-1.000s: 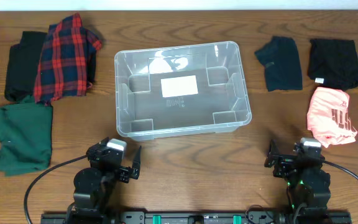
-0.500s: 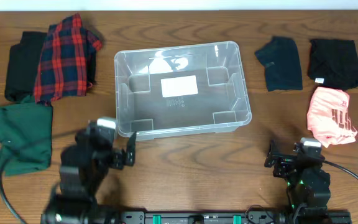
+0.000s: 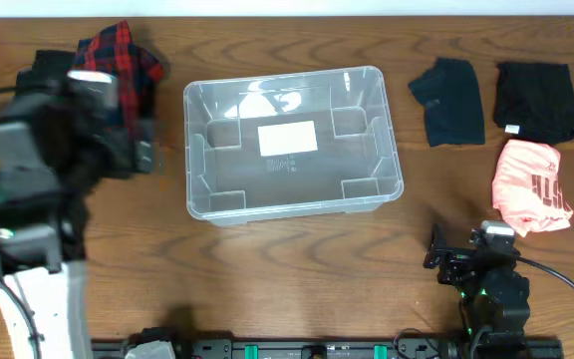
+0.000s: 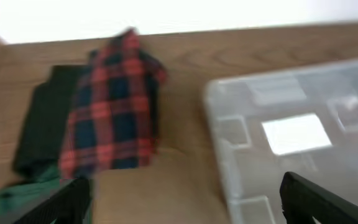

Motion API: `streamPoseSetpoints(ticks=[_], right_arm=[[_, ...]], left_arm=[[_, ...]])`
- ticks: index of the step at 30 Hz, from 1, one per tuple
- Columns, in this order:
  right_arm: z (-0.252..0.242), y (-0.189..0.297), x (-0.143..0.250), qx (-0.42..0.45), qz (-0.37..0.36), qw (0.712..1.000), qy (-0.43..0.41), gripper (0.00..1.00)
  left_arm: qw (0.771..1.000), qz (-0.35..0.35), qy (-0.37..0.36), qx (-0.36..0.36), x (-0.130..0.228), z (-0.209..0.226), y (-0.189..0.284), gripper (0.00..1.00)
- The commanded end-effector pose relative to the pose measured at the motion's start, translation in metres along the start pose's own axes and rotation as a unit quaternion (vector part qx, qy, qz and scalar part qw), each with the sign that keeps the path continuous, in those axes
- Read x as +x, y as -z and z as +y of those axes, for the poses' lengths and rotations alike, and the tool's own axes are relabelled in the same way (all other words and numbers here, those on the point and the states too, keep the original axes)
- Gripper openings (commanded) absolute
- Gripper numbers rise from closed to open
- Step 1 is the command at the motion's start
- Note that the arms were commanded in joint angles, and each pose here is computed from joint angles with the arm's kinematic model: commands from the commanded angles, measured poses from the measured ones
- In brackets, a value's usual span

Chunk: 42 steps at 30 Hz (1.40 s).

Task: Pack container
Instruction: 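Reach the left gripper to the plaid shirt and grasp it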

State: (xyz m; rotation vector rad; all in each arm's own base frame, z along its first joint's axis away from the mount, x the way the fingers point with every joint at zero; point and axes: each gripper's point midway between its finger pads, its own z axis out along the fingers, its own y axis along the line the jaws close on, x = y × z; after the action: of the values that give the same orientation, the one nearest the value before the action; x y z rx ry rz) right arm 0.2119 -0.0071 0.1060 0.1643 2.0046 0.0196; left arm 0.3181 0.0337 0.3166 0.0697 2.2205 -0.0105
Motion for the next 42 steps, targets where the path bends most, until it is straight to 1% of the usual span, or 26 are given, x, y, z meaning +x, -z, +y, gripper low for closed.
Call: streamPoseSetpoints(ticks=[1, 5, 8, 17, 21, 26, 32, 36, 42], right_arm=[[0.001, 0.0, 0.001, -0.002, 0.002, 1.0, -0.005, 0.99], [0.001, 0.0, 0.001, -0.002, 0.002, 1.0, -0.005, 0.99], [0.001, 0.0, 0.001, -0.001, 0.002, 1.0, -0.005, 0.99], [0.001, 0.0, 0.001, -0.001, 0.002, 1.0, -0.005, 0.99], [0.001, 0.0, 0.001, -0.002, 0.002, 1.0, -0.005, 0.99], [0.001, 0.0, 0.001, -0.002, 0.002, 1.0, -0.005, 0.99], [0.001, 0.0, 0.001, -0.002, 0.002, 1.0, -0.005, 0.99], [0.001, 0.0, 0.001, -0.001, 0.002, 1.0, -0.005, 0.99], [0.001, 0.0, 0.001, -0.002, 0.002, 1.0, -0.005, 0.99]], left_arm=[[0.999, 0.004, 0.033, -0.019, 0.002, 0.039, -0.001, 0.98], [0.994, 0.027, 0.084, -0.067, 0.019, 0.087, -0.005, 0.98], [0.989, 0.045, 0.114, -0.084, 0.032, 0.112, -0.013, 0.98], [0.982, 0.095, 0.151, -0.058, 0.058, 0.13, -0.056, 0.98], [0.981, 0.103, 0.154, -0.055, 0.063, 0.137, -0.072, 0.98], [0.984, 0.087, 0.15, -0.047, 0.058, 0.148, -0.095, 0.98], [0.988, 0.053, 0.135, -0.059, 0.047, 0.169, -0.12, 0.98], [0.987, 0.028, 0.143, -0.07, 0.044, 0.19, -0.137, 0.98], [0.987, 0.001, 0.162, 0.007, 0.046, 0.198, -0.167, 0.98]])
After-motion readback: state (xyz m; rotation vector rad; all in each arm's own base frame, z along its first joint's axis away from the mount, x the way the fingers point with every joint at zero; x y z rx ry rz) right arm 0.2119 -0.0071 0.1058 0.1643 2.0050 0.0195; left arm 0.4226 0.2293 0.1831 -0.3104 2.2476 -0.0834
